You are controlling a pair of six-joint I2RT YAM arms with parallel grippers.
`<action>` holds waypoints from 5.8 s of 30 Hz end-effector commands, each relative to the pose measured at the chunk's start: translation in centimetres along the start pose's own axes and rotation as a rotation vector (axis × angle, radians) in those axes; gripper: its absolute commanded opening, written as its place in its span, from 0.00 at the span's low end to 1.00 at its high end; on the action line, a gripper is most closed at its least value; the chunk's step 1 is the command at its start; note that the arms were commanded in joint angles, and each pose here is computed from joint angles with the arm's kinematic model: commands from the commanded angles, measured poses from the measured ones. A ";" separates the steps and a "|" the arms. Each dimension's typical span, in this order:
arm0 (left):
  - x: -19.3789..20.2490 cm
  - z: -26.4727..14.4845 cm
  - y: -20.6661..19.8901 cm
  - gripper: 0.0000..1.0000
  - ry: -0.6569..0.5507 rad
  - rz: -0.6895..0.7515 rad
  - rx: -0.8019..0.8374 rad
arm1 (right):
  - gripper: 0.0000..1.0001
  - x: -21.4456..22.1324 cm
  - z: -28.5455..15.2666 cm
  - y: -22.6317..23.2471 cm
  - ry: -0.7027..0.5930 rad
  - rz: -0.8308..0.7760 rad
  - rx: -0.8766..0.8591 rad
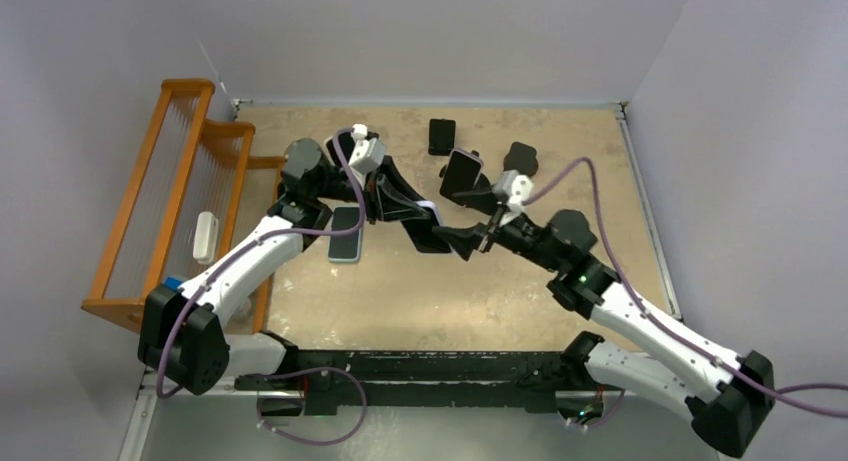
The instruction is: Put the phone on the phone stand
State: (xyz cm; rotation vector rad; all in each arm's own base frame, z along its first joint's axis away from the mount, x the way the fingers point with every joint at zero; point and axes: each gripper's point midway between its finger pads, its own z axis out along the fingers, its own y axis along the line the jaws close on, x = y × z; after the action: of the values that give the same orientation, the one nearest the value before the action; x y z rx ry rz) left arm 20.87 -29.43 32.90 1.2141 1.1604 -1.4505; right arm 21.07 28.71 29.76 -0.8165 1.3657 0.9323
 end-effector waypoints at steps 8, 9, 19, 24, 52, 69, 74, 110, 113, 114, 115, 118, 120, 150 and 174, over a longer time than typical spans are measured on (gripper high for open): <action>-5.7 -1.7 3.1 0.00 0.075 0.175 -0.004 | 0.81 -11.4 -6.5 -4.2 -0.452 -0.068 0.374; -6.2 -1.6 3.9 0.00 0.082 0.190 0.001 | 0.81 -11.6 -6.7 -4.3 -0.471 -0.063 0.381; -10.3 -2.4 14.9 0.00 0.100 0.250 -0.022 | 0.81 -11.1 -5.5 -3.9 -0.476 -0.048 0.326; -9.0 -3.1 22.5 0.00 0.101 0.270 -0.067 | 0.80 -11.1 -5.1 -3.9 -0.465 -0.048 0.318; 5.0 -4.1 37.8 0.00 0.051 0.426 -0.200 | 0.79 -6.5 4.0 -5.8 -0.238 0.016 0.184; 9.7 -3.0 35.5 0.00 0.085 0.252 -0.055 | 0.78 -4.9 3.7 -7.2 -0.212 0.055 0.165; 9.6 -3.0 34.1 0.00 0.091 0.207 -0.007 | 0.78 -4.6 3.5 -7.3 -0.209 0.062 0.159; 4.0 -1.5 36.3 0.00 0.167 0.311 -0.293 | 0.78 -4.9 2.7 -7.3 -0.214 0.074 0.150; 5.8 -1.6 37.0 0.00 0.181 0.269 -0.303 | 0.78 -4.7 2.7 -7.5 -0.208 0.073 0.157; 6.4 -1.7 37.2 0.00 0.184 0.257 -0.304 | 0.78 -4.5 2.8 -7.5 -0.205 0.073 0.157; 6.8 -1.7 37.2 0.00 0.186 0.247 -0.303 | 0.78 -4.4 2.9 -7.6 -0.202 0.074 0.156; 7.7 -1.8 37.3 0.00 0.190 0.227 -0.295 | 0.77 -4.0 3.1 -7.7 -0.192 0.076 0.152; 8.2 -2.0 37.2 0.00 0.194 0.212 -0.289 | 0.77 -4.0 3.2 -7.8 -0.191 0.076 0.151; 13.9 -3.1 38.2 0.07 0.179 0.064 -0.284 | 0.77 -3.0 3.0 -8.2 -0.179 0.086 0.149; 13.8 -3.9 38.3 0.59 0.189 0.057 -0.336 | 0.77 -2.4 2.6 -8.2 -0.177 0.093 0.134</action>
State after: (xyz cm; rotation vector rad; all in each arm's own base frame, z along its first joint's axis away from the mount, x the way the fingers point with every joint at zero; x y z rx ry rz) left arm 57.31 -33.82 11.77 1.1472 1.4663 -1.0925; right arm 30.15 27.39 30.98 -0.5474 1.3536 0.9290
